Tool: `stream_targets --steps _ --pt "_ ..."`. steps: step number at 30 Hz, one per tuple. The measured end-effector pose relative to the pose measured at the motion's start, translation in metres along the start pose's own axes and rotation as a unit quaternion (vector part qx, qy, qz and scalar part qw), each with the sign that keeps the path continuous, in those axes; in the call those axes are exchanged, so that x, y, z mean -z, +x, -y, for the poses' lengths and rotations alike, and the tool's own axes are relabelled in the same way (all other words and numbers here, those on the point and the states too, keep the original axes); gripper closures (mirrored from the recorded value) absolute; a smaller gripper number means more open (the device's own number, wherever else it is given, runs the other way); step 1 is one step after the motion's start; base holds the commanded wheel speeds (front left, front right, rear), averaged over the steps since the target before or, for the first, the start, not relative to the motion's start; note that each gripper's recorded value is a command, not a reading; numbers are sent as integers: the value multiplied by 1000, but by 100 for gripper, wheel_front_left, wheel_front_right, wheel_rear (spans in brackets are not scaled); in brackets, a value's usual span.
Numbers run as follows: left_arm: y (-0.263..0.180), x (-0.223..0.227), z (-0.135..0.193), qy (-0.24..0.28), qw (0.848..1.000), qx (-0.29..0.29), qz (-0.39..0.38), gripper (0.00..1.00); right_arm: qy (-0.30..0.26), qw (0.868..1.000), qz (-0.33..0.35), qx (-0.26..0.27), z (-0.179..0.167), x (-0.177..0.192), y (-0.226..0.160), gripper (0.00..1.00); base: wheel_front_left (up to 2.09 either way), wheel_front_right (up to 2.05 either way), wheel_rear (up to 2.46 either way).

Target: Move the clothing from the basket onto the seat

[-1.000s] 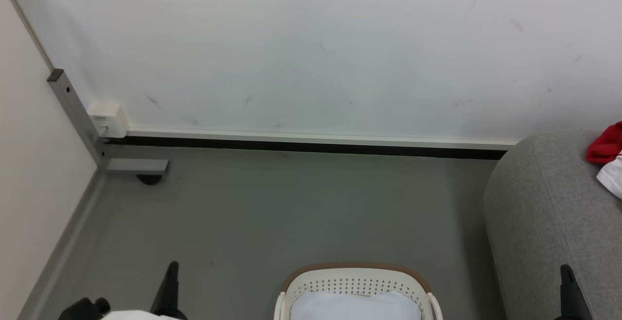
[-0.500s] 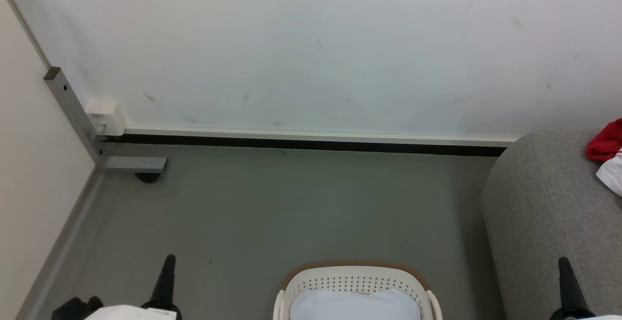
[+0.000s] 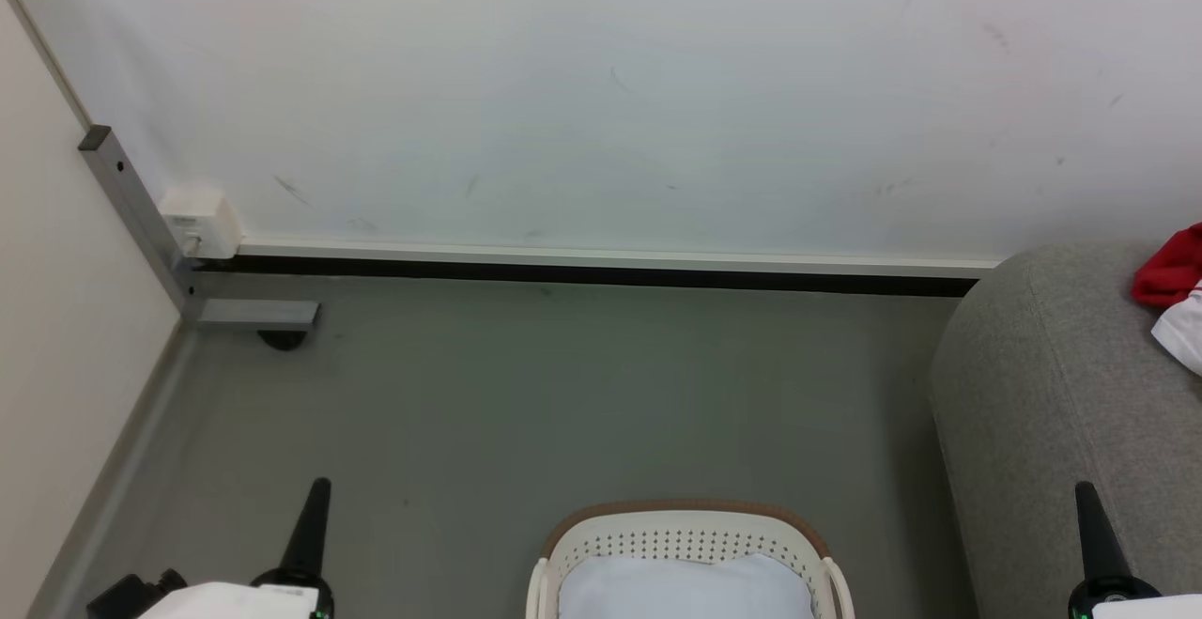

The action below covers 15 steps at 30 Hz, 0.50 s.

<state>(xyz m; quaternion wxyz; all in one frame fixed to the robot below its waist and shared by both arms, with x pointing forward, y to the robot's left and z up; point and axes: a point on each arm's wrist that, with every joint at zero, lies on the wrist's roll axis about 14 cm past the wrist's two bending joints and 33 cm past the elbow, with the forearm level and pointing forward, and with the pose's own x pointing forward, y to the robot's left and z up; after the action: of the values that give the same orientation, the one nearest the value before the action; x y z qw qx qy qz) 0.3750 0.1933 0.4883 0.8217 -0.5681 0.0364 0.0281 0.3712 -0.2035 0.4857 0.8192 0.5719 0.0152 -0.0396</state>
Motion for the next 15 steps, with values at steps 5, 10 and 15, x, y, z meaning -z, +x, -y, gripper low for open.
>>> stream_targets --steps 5,10,15 --pt "1 -1 1 -23 1000 3 -1 100 21 1000 -1 -7 -5 0 4 100 0 0 0" --pt "2 -3 2 -42 999 6 0 100 42 999 -5 -7 -5 0 4 100 0 0 0" --pt "4 -4 4 -65 998 12 1 100 64 998 -6 -10 -6 0 5 100 0 0 0"
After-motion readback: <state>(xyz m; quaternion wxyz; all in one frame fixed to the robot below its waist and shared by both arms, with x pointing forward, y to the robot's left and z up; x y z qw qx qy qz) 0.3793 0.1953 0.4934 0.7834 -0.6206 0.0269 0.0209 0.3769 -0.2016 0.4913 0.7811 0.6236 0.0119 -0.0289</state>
